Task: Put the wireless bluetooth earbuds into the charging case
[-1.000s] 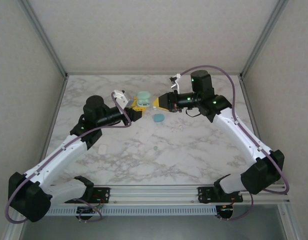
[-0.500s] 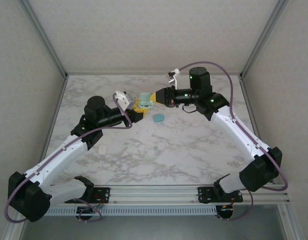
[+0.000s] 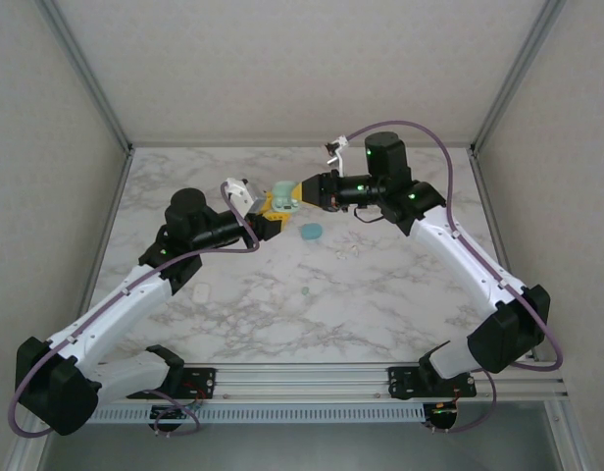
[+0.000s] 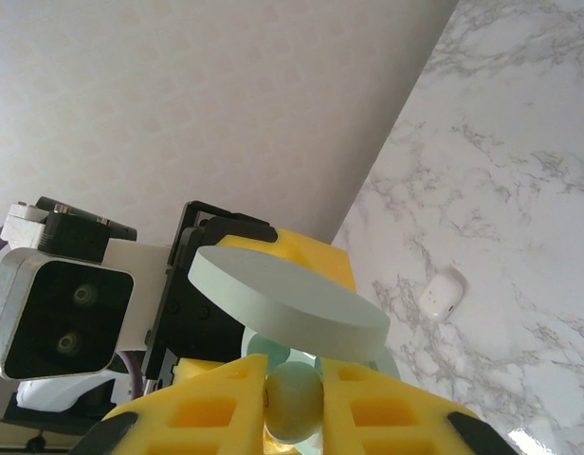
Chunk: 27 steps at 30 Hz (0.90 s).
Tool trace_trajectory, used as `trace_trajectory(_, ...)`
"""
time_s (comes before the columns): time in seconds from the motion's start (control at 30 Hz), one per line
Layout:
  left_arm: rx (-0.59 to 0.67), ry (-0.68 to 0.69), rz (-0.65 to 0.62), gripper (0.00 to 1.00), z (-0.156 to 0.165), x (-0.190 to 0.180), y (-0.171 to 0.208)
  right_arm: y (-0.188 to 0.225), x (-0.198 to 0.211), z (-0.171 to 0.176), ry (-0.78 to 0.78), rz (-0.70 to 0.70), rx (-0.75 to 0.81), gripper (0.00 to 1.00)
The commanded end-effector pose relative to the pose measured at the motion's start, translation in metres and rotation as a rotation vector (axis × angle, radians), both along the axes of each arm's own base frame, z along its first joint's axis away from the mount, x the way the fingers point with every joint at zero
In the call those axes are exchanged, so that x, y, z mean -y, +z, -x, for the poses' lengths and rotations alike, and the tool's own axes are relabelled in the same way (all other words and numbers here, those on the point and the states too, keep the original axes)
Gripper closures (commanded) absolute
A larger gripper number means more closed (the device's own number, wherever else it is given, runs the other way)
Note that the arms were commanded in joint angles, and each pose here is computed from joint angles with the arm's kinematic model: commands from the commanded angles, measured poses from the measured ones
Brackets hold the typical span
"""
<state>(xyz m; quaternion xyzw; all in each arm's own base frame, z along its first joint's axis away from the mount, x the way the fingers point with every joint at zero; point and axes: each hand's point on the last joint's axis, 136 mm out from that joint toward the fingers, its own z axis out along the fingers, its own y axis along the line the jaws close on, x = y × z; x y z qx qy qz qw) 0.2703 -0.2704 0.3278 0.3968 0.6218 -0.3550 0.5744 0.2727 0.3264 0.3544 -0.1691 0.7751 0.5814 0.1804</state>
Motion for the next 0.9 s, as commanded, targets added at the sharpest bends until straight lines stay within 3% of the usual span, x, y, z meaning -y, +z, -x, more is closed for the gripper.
trace_trajectory(0.0, 0.057, -0.034, 0.056, 0.78, 0.0066, 0.0043, 0.0292, 0.0016, -0.0042, -0.0030, 0.001, 0.008, 0.025, 0.81)
trace_trajectory(0.87, 0.057, -0.022, 0.066, 0.79, 0.0058, 0.0027, 0.0336, 0.0014, 0.0029, -0.0105, -0.072, 0.074, 0.036, 0.63)
